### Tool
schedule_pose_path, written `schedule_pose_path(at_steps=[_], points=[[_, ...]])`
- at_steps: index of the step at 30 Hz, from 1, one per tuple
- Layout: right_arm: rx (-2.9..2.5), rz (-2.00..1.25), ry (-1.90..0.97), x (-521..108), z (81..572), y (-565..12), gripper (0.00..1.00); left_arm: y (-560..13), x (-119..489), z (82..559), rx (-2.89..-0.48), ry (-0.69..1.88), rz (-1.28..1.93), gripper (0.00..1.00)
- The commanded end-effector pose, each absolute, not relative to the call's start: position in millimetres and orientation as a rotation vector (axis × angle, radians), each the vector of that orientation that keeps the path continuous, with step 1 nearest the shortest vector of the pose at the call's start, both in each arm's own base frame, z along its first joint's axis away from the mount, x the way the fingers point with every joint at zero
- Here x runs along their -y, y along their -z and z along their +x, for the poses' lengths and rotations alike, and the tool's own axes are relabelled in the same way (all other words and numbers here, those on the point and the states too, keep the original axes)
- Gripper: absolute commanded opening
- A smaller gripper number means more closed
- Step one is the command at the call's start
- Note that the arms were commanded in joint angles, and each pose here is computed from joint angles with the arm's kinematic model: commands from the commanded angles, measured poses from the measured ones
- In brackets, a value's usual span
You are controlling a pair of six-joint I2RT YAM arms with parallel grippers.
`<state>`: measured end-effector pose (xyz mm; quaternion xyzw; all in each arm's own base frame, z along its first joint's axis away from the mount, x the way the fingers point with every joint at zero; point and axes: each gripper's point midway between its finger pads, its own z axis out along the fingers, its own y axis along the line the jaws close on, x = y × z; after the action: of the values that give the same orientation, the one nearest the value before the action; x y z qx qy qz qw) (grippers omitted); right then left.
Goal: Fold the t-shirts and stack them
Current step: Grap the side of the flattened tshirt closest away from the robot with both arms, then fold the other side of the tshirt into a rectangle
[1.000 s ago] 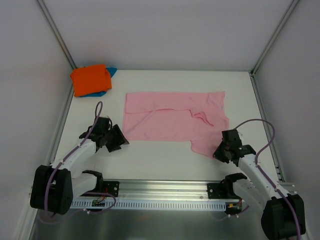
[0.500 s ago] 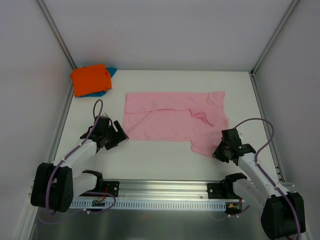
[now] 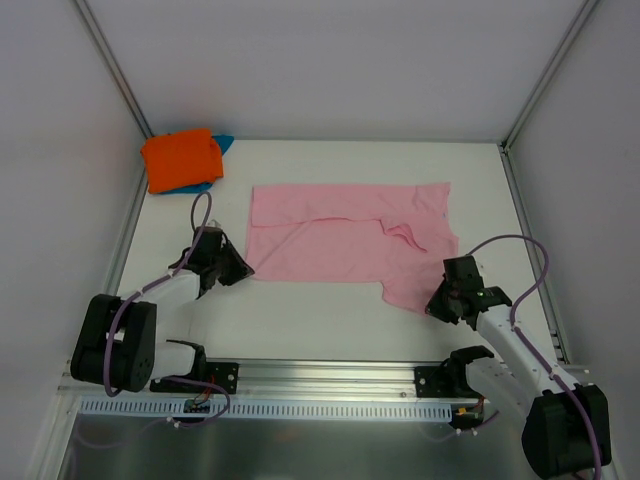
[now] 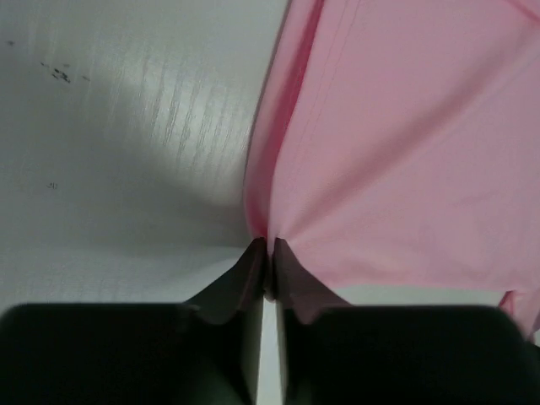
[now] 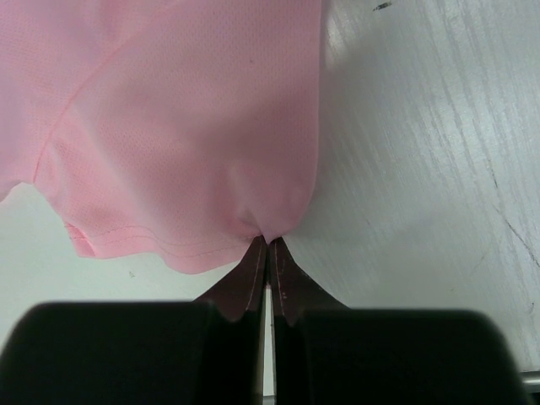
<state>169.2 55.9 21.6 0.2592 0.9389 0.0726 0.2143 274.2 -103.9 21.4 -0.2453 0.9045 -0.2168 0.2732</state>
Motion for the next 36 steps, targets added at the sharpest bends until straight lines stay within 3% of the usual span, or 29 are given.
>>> schedule_pose_path(at_steps=[1, 11, 19, 36], points=[[-2.59, 0.695, -0.205, -57.3, 176.1, -32.1, 0.01, -6.5, 99.9, 258.0, -2.508, 0.553, -0.68, 0.0], [-2.576, 0.686, -0.221, -58.8, 179.0, -38.0, 0.01, -16.8, 96.4, 247.8, -2.549, 0.52, -0.668, 0.0], [-2.489, 0.656, -0.227, -55.3, 191.4, -81.6, 0.01, -29.5, 91.1, 241.1, -2.536, 0.493, -0.676, 0.0], [-2.454, 0.534, -0.239, -68.4, 312.5, -146.3, 0.0, -83.9, 88.0, 288.6, -2.478, 0.435, -0.65, 0.0]])
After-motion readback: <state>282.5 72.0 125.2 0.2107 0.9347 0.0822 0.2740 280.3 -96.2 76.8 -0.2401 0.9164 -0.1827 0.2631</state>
